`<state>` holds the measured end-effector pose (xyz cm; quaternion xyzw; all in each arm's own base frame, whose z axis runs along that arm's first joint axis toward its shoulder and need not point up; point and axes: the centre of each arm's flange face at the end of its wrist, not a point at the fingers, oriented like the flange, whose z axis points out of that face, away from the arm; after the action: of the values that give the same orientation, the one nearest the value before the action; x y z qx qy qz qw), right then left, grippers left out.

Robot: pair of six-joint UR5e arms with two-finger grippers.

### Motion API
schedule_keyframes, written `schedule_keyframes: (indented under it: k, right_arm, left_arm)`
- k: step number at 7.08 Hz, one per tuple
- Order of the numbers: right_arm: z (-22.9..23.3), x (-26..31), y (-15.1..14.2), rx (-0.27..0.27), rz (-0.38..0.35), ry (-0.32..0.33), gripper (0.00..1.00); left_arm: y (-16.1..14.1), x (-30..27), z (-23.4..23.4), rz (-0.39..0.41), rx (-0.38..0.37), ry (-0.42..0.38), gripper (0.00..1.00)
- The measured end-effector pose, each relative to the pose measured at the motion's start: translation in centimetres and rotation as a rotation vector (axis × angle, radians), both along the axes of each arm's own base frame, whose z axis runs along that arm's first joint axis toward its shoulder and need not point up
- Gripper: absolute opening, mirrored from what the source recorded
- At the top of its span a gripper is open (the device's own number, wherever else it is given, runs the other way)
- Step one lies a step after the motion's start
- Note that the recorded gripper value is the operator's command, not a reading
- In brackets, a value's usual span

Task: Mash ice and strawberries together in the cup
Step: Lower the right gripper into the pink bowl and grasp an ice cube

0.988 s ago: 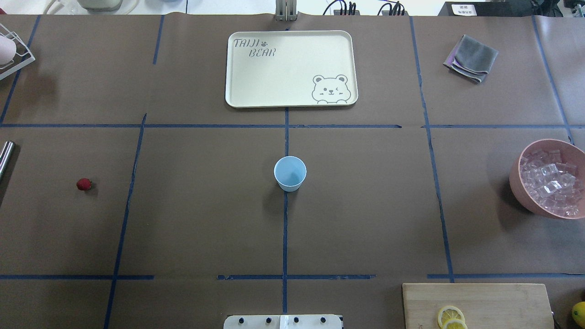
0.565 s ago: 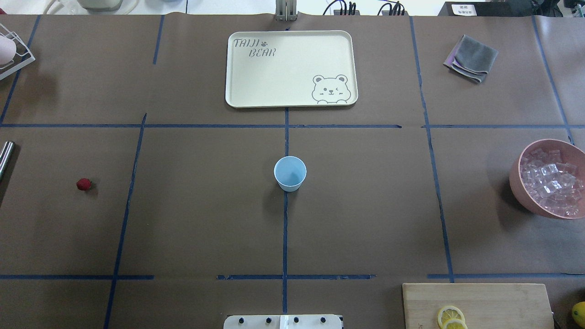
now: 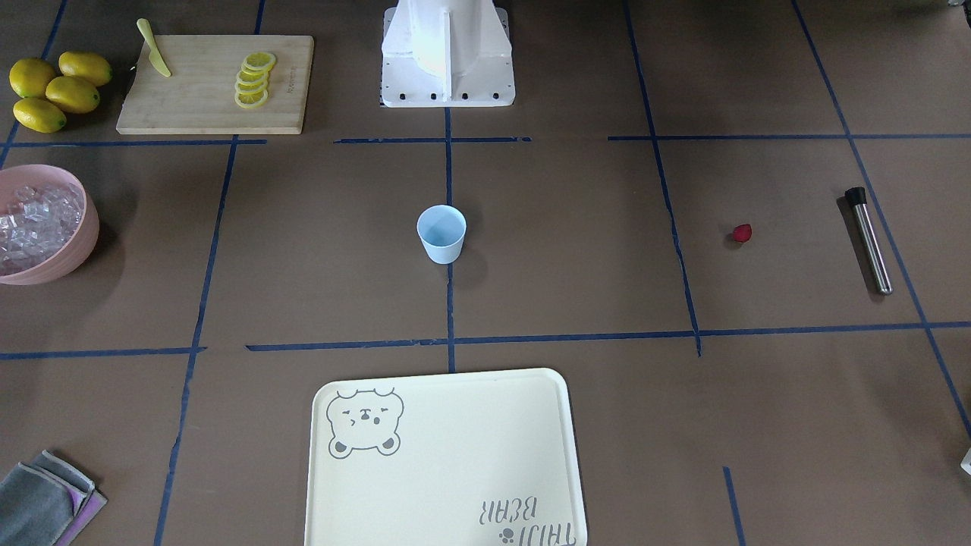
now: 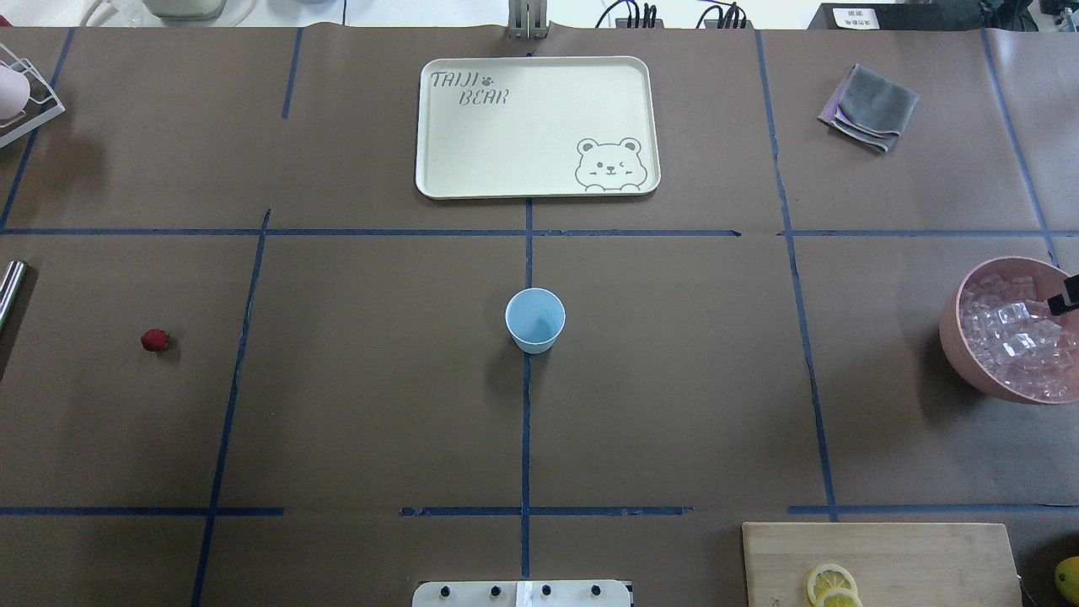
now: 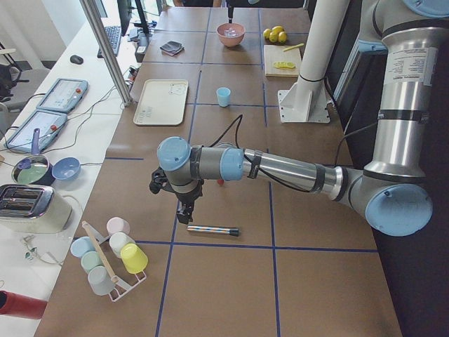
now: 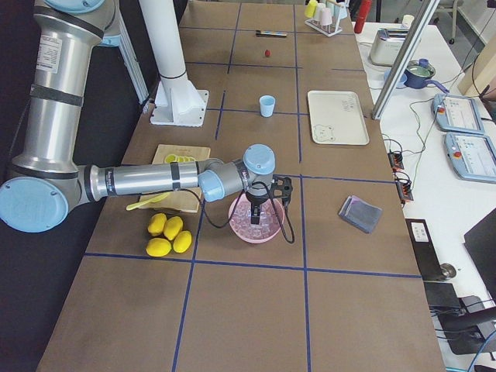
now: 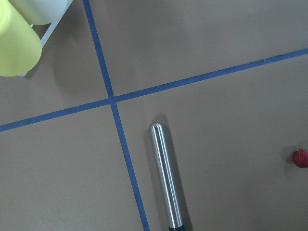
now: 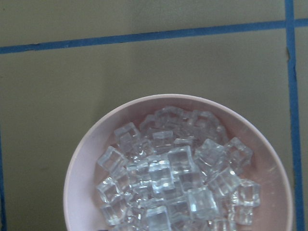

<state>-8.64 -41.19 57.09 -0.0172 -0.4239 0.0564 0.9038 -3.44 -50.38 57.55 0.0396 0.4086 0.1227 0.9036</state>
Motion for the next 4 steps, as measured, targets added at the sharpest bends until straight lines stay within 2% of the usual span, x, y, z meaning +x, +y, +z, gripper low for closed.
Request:
schedule_keyframes:
  k: [2,4]
  right_arm:
    - [-0.3,-3.0,0.6,-0.141,0.138,0.014,0.89]
    - [0.2,-4.1,1.2,-0.221,0.217,0.040,0.86]
  left_arm:
    - [0.0,0.0,0.0,0.000,0.000,0.000,1.00]
    - [0.0,0.0,0.0,0.000,0.000,0.000,1.00]
